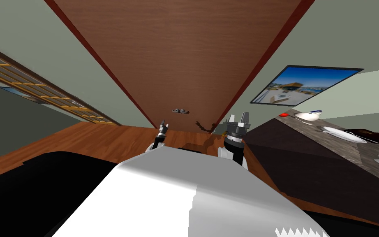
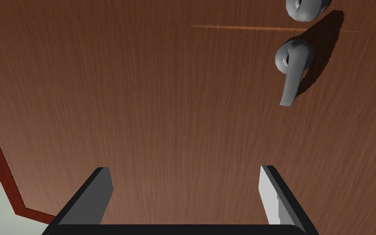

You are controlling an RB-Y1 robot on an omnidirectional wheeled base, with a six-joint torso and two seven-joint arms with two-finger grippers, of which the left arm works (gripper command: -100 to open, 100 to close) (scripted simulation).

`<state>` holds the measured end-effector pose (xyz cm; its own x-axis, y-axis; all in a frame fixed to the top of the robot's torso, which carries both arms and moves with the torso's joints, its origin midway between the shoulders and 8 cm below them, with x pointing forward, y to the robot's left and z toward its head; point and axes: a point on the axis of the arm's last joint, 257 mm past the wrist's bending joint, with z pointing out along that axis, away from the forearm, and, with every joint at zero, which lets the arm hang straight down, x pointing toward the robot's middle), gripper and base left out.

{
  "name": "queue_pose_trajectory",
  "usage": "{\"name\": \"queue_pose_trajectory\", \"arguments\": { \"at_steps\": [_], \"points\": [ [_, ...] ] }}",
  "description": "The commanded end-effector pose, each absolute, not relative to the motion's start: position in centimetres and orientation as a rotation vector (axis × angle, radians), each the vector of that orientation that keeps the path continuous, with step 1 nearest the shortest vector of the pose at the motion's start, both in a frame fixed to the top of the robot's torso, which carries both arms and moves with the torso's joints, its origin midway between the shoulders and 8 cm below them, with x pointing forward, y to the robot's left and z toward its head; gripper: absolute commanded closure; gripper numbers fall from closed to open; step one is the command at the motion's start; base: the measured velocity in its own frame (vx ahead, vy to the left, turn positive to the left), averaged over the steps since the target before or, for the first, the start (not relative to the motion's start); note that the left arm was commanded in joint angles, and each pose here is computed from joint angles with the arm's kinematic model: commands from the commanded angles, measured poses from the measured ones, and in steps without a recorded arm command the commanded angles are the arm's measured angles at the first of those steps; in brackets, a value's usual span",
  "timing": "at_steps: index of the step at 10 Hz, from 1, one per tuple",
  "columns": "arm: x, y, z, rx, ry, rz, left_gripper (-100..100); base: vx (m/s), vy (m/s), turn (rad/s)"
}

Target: Pull the door open

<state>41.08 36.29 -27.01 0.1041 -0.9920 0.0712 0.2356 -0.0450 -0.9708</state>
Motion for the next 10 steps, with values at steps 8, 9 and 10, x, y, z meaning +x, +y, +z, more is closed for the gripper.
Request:
{"name": "queue_pose_trajectory", "arguments": {
  "at_steps": [8, 9, 10],
  "points": [
    [40.1, 39.2, -32.7, -1.197, 0.994, -1.193, -100, 0.102, 0.008, -0.054],
    [40.0, 39.6, -33.3, -1.205, 1.001, -1.184, -100, 0.101, 0.004, -0.045],
    [39.8, 39.9, -33.8, -1.212, 1.008, -1.175, -100, 0.090, 0.011, -0.060]
  ]
}}
